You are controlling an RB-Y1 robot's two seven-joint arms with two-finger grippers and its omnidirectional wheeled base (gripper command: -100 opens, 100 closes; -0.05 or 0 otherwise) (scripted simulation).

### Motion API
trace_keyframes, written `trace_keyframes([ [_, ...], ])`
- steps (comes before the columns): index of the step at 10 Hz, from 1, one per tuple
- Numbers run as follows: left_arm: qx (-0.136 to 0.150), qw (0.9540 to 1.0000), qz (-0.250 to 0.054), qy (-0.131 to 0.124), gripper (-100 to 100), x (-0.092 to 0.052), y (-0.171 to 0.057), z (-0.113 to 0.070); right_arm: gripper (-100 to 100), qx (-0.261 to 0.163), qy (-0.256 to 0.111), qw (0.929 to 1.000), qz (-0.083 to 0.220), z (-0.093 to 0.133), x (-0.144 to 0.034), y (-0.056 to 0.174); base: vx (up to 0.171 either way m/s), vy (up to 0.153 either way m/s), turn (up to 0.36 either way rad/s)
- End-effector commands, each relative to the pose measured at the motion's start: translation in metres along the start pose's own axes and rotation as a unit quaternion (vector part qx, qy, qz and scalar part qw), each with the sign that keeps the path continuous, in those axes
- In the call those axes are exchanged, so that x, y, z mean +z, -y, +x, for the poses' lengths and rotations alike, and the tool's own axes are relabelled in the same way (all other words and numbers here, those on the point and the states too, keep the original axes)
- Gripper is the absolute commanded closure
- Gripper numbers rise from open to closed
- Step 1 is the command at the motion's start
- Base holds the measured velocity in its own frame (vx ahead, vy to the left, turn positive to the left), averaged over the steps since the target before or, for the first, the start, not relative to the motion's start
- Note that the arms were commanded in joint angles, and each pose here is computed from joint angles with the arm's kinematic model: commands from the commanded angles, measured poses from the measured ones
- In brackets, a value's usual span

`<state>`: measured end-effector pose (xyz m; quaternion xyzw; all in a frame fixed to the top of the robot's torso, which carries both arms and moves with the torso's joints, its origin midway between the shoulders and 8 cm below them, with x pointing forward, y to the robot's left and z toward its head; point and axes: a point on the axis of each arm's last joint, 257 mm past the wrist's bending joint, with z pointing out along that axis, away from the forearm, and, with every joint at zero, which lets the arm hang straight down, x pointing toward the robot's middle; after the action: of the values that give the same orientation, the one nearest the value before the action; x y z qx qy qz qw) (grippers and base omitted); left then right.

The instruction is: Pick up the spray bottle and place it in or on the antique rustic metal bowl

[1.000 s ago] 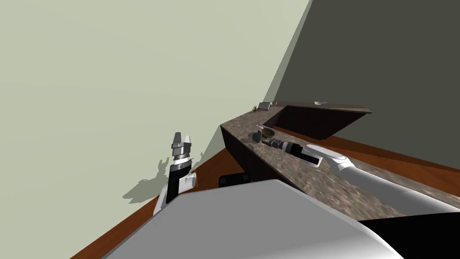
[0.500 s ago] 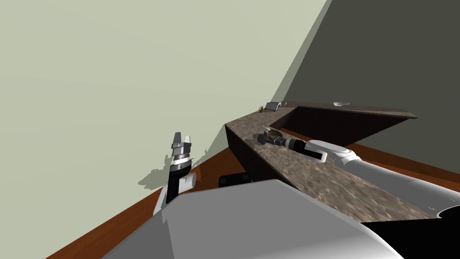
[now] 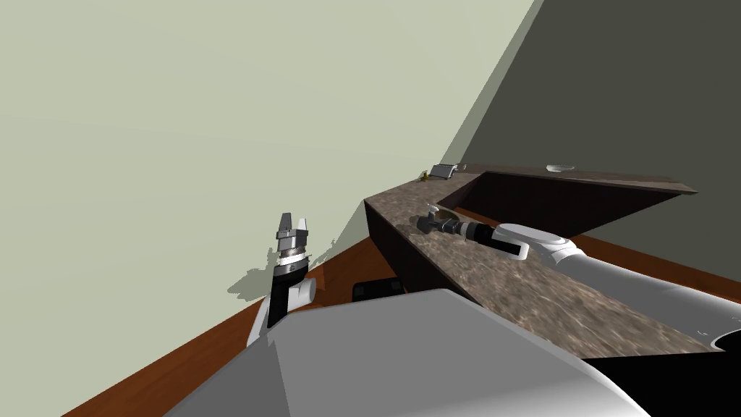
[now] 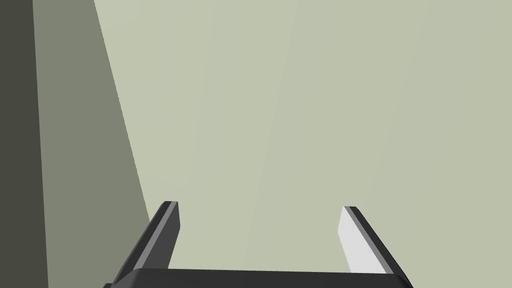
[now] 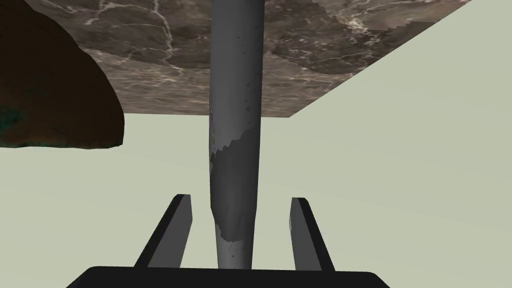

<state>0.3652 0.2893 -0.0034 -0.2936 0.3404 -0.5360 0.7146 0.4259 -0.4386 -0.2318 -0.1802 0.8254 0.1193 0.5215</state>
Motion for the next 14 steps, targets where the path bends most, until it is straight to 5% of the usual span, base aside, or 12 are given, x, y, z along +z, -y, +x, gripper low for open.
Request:
trace_keyframes([
  [1,0.000,1.0000,0.000,0.000,0,0.000,0.000,0.000,100,0.000,0.000,1.0000,0.000,0.000,0.000,0.000,0.000,0.000,0.000],
  [4,0.000,1.0000,0.000,0.000,0,0.000,0.000,0.000,100,0.000,0.000,1.0000,0.000,0.000,0.000,0.000,0.000,0.000,0.000],
  [5,0.000,1.0000,0.000,0.000,0,0.000,0.000,0.000,0,0.000,0.000,1.0000,0.000,0.000,0.000,0.000,0.000,0.000,0.000],
  [6,0.000,1.0000,0.000,0.000,0,0.000,0.000,0.000,100,0.000,0.000,1.0000,0.000,0.000,0.000,0.000,0.000,0.000,0.000],
  [7,0.000,1.0000,0.000,0.000,0,0.000,0.000,0.000,0,0.000,0.000,1.0000,0.000,0.000,0.000,0.000,0.000,0.000,0.000],
  [8,0.000,1.0000,0.000,0.000,0,0.000,0.000,0.000,100,0.000,-0.021,0.9998,0.002,0.008,-0.009,0.009,-0.107,0.003,0.153],
  [14,0.000,1.0000,0.000,0.000,0,0.000,0.000,0.000,100,0.002,-0.089,0.9960,0.011,0.022,-0.045,0.042,-0.175,-0.011,0.095],
])
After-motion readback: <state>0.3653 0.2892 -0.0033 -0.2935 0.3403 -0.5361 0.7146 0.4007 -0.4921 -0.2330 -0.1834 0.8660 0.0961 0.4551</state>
